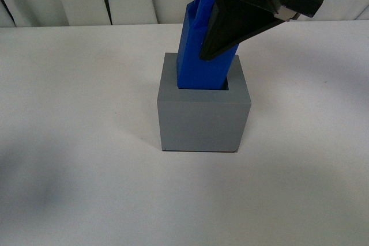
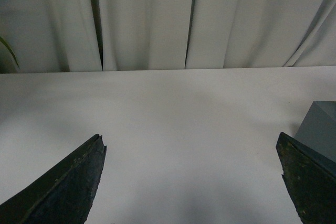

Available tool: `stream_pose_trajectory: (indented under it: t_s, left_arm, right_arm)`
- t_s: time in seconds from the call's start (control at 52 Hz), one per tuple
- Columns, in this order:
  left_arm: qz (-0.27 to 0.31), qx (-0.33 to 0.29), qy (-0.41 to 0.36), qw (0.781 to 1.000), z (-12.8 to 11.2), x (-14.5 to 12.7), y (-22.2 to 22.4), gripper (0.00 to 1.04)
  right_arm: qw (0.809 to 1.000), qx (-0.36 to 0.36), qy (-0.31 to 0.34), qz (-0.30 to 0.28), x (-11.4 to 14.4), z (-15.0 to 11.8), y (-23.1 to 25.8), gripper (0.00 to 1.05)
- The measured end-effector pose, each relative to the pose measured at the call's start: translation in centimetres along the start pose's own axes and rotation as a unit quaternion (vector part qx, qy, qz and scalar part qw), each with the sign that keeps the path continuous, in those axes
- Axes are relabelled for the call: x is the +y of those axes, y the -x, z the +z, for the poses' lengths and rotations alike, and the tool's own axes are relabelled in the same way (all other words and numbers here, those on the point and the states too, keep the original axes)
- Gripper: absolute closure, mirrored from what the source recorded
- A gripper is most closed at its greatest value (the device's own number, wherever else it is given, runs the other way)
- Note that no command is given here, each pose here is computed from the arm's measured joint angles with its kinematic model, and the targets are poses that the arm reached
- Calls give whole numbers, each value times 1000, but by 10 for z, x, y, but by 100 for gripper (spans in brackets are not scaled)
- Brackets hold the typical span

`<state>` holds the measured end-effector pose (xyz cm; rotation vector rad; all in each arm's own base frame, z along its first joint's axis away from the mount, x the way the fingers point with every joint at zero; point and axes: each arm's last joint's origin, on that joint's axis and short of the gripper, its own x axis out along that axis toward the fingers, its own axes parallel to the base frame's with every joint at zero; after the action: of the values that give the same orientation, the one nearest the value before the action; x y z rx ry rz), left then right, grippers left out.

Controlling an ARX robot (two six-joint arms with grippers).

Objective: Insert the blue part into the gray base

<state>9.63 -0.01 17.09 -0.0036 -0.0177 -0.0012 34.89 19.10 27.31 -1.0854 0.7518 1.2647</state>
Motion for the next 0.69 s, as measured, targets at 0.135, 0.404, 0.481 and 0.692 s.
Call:
stream_pose_trajectory:
  t_s: [0.135,0.404,0.481,0.692]
  left_arm:
    - [0,0,0,1000,0,0,0,6]
    - [0,0,0,1000,0,0,0,6]
    - [0,0,0,1000,0,0,0,6]
    - [0,0,0,1000,0,0,0,6]
  right_arm:
    - [1000,6,-1,6,-3,0,1,57]
    - [1000,13,0,9,-4,0,1,57]
    - [1000,13,1,8,-5,0,1,57]
    - [1000,13,3,-3,-11,2,0,57]
